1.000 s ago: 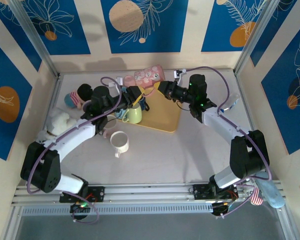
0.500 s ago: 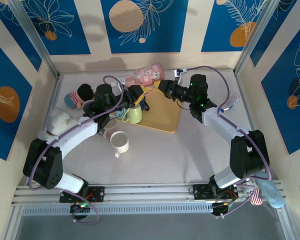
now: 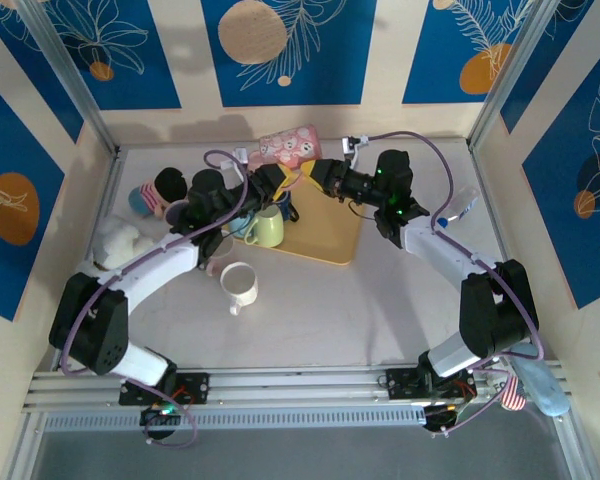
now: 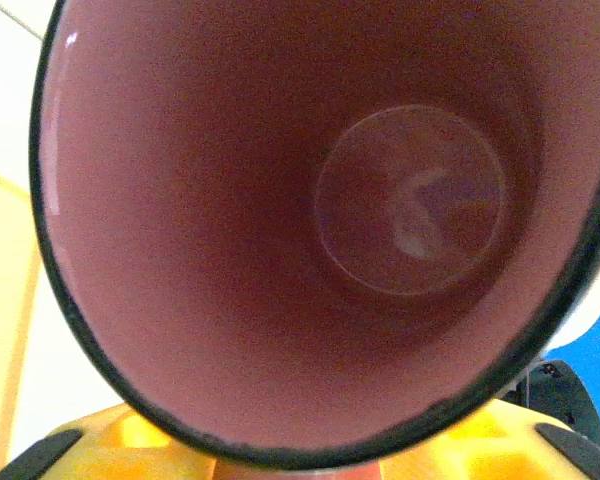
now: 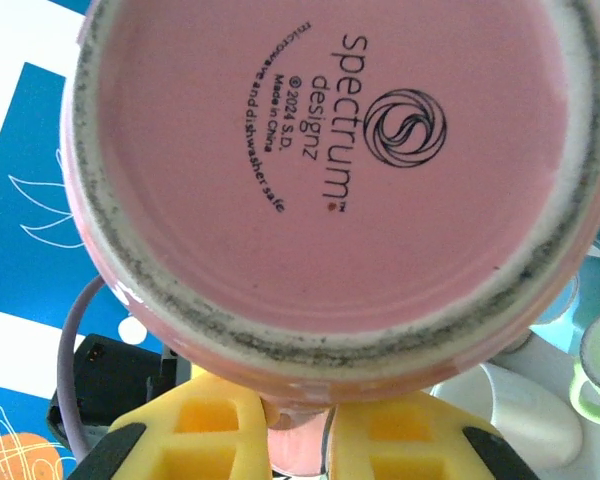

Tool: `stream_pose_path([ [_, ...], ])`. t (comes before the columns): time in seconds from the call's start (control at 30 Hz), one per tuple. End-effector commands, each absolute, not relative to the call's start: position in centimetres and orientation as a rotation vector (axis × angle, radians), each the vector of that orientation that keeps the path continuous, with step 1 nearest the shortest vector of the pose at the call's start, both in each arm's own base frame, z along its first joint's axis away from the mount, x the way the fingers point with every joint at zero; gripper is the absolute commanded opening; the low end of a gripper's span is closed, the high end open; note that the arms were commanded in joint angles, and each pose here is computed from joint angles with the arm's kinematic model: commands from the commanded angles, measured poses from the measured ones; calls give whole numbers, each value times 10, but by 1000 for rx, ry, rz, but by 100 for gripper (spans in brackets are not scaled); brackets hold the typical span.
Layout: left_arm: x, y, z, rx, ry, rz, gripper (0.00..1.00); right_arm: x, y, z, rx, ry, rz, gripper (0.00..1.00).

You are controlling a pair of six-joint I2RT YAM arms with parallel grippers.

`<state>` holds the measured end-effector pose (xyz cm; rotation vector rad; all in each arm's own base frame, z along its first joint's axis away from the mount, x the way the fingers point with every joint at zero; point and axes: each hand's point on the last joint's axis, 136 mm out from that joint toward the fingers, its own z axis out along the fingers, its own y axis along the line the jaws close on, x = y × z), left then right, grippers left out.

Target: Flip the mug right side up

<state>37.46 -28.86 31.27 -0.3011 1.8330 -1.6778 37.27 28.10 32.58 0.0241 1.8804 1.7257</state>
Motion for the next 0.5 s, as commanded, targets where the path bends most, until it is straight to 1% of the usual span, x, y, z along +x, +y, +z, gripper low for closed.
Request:
stream_pose_path([
  [0.0, 376, -291, 328, -292, 1734, -1727, 35, 360, 283, 362, -102, 1733, 1753, 0],
  [0.1, 376, -292, 327, -288, 1729, -1736, 29, 361, 284, 359, -94, 1747, 1752, 0],
  [0.17, 375, -291, 328, -287, 1720, -1738, 22, 362, 284, 354, -87, 1765, 1741, 0],
  [0.2, 375, -291, 330, -283, 1713, -1741, 18, 363, 284, 352, -84, 1776, 1733, 4],
  [0.27, 375, -290, 330, -277, 1709, -1737, 9, 364, 283, 347, -80, 1794, 1713, 18],
  [0.33, 374, -290, 331, -268, 1706, -1733, 1, 364, 282, 343, -80, 1813, 1691, 40],
  [0.37, 374, -290, 330, -266, 1706, -1728, 0, 364, 282, 340, -80, 1828, 1679, 48],
  [0.4, 374, -290, 330, -261, 1707, -1722, 0, 365, 281, 337, -79, 1847, 1661, 53],
  [0.43, 374, -290, 331, -253, 1705, -1717, 0, 365, 280, 334, -79, 1863, 1643, 58],
  [0.47, 373, -290, 331, -246, 1707, -1716, 0, 365, 278, 332, -76, 1876, 1628, 61],
])
